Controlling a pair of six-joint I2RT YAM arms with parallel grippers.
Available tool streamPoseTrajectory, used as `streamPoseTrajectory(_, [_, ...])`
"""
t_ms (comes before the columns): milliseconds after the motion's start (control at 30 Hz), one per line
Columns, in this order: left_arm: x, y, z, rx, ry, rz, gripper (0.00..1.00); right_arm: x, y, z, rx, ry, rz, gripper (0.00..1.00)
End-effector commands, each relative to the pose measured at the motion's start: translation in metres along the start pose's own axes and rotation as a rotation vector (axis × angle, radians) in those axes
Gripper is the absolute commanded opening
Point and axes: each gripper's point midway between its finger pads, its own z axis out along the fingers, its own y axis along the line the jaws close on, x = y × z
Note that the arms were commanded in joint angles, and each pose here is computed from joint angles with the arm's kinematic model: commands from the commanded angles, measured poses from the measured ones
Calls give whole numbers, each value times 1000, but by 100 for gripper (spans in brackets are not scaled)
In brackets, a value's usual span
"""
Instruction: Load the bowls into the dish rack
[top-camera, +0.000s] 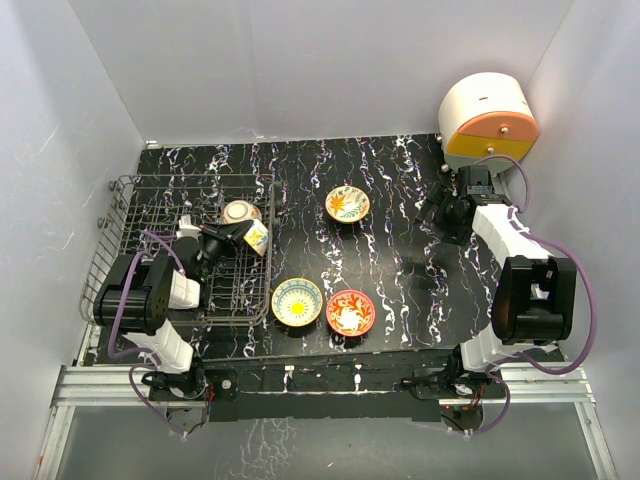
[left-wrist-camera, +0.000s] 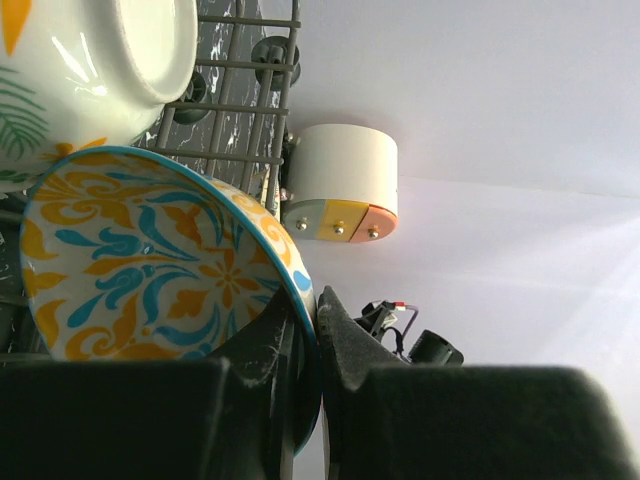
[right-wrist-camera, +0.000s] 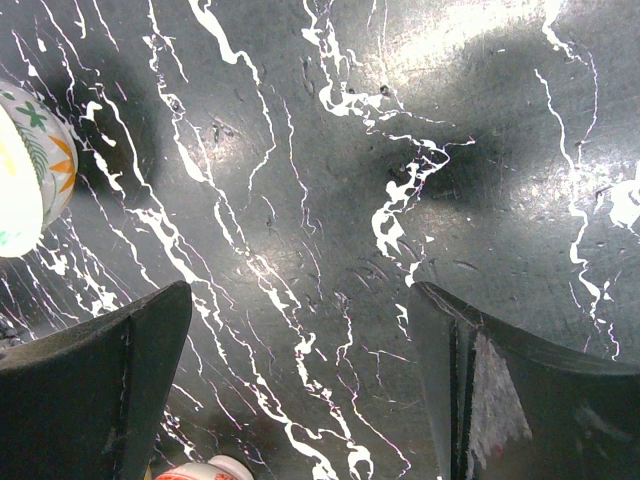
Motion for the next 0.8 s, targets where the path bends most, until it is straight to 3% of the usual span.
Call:
streamPoseTrajectory(0, [8, 3, -14, 41, 31, 7, 0, -21, 6, -3, -7, -57, -6, 92])
streamPoseTrajectory(200, [5, 30, -33, -54, 19, 12, 0, -20, 5, -1, -4, -52, -8, 92])
streamPoseTrajectory(400, [1, 53, -47, -162, 10, 45, 12, -16, 4, 3, -8, -41, -8, 92])
streamPoseTrajectory(767, [-4, 73, -65, -243, 13, 59, 19, -12, 3, 3, -12, -37, -9, 92])
